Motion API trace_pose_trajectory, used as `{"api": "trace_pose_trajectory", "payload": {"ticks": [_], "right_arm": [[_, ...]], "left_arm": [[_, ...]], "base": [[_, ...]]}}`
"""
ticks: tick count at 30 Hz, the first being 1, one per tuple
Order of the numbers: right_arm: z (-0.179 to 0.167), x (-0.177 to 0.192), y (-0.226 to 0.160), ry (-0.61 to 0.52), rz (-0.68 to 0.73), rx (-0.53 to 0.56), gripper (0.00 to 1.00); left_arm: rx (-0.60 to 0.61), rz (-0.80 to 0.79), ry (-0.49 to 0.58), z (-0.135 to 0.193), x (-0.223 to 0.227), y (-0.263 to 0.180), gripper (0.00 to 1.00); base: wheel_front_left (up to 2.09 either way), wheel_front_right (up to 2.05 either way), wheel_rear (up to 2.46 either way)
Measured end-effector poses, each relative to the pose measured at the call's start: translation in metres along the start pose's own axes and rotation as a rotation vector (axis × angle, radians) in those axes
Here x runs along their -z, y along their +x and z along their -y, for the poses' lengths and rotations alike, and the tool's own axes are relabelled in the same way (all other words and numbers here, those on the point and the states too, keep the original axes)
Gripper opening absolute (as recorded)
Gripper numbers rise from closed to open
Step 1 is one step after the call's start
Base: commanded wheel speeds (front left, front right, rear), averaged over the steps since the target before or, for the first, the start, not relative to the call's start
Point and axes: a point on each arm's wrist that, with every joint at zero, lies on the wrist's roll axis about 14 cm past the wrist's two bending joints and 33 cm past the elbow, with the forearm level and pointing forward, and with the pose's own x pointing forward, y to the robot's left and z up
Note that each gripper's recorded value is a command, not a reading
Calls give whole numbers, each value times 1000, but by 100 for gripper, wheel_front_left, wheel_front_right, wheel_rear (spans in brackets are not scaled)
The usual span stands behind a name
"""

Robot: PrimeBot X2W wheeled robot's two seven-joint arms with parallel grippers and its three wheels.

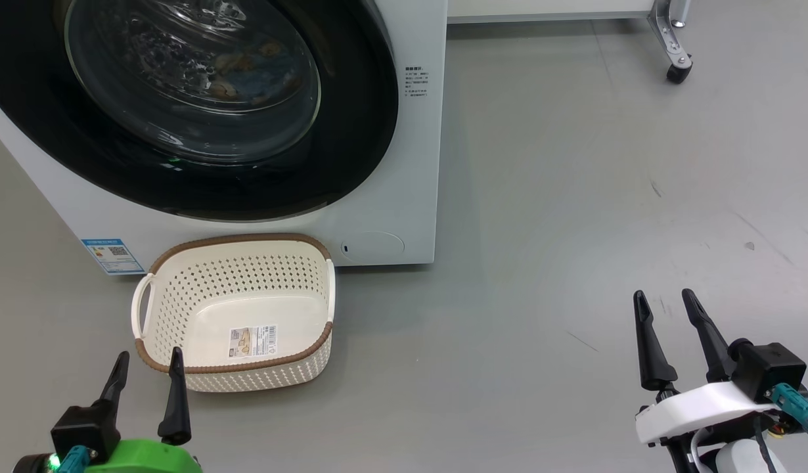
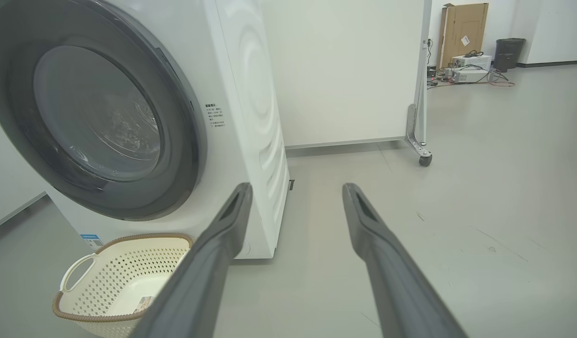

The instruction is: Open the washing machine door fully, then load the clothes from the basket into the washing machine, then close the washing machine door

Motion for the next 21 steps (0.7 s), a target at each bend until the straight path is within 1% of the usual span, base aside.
{"api": "trace_pose_trajectory", "payload": {"ticks": [8, 21], "right_arm": [[2, 11, -5, -19, -37, 5, 100], [2, 12, -4, -41, -40, -1, 100]], "left_arm": [[0, 8, 0, 1, -2, 0, 100], [-2, 21, -1, 2, -6, -1, 100]], "base": [[0, 0, 0], [0, 0, 0]]}}
